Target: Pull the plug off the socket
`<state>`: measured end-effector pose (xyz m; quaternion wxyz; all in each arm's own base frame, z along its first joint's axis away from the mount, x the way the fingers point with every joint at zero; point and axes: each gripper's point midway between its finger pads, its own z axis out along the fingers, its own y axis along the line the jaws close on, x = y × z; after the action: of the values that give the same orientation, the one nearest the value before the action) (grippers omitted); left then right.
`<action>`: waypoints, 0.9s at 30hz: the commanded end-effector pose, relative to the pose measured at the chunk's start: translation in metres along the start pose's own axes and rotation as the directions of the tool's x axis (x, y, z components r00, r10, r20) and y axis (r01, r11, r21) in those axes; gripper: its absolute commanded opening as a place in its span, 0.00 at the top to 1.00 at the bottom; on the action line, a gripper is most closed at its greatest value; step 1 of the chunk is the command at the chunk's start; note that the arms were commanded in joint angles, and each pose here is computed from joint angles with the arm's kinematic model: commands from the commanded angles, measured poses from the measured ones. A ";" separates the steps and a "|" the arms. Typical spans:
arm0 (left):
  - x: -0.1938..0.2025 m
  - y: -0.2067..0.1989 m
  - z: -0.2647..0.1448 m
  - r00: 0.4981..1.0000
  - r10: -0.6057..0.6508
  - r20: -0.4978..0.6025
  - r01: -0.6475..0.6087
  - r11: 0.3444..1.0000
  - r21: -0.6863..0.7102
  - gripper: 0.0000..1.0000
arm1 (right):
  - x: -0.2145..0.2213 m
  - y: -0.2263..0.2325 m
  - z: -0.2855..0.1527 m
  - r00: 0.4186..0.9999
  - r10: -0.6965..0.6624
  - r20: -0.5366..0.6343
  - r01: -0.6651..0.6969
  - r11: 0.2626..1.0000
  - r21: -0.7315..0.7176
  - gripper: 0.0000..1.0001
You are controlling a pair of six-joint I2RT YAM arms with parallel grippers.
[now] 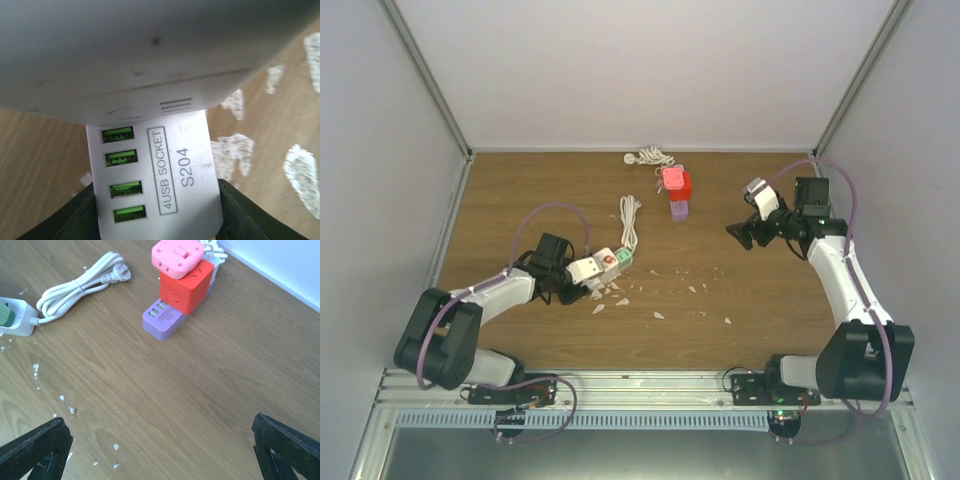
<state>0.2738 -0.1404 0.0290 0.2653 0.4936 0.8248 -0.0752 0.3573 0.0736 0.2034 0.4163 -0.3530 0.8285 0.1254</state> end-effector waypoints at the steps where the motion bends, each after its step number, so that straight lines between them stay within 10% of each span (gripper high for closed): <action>1: 0.010 -0.052 -0.003 0.989 0.145 0.021 -0.146 0.974 0.171 0.58 | 0.006 0.019 -0.006 1.000 -0.031 0.003 0.031 0.999 -0.042 0.00; 16: -0.006 -0.114 -0.001 0.911 0.393 0.122 -0.412 0.863 0.292 0.58 | 0.001 0.040 -0.012 0.998 -0.025 0.051 0.032 0.990 -0.137 0.00; 27: -0.072 -0.119 0.035 0.944 0.301 0.132 -0.328 0.889 0.319 0.58 | 0.005 0.044 -0.010 0.998 -0.032 0.047 0.038 0.988 -0.152 0.00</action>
<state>0.2011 -0.2477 0.0254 0.2145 0.6673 0.6887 -0.1855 0.3263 0.0920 0.2005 0.4079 -0.3858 0.8080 0.1790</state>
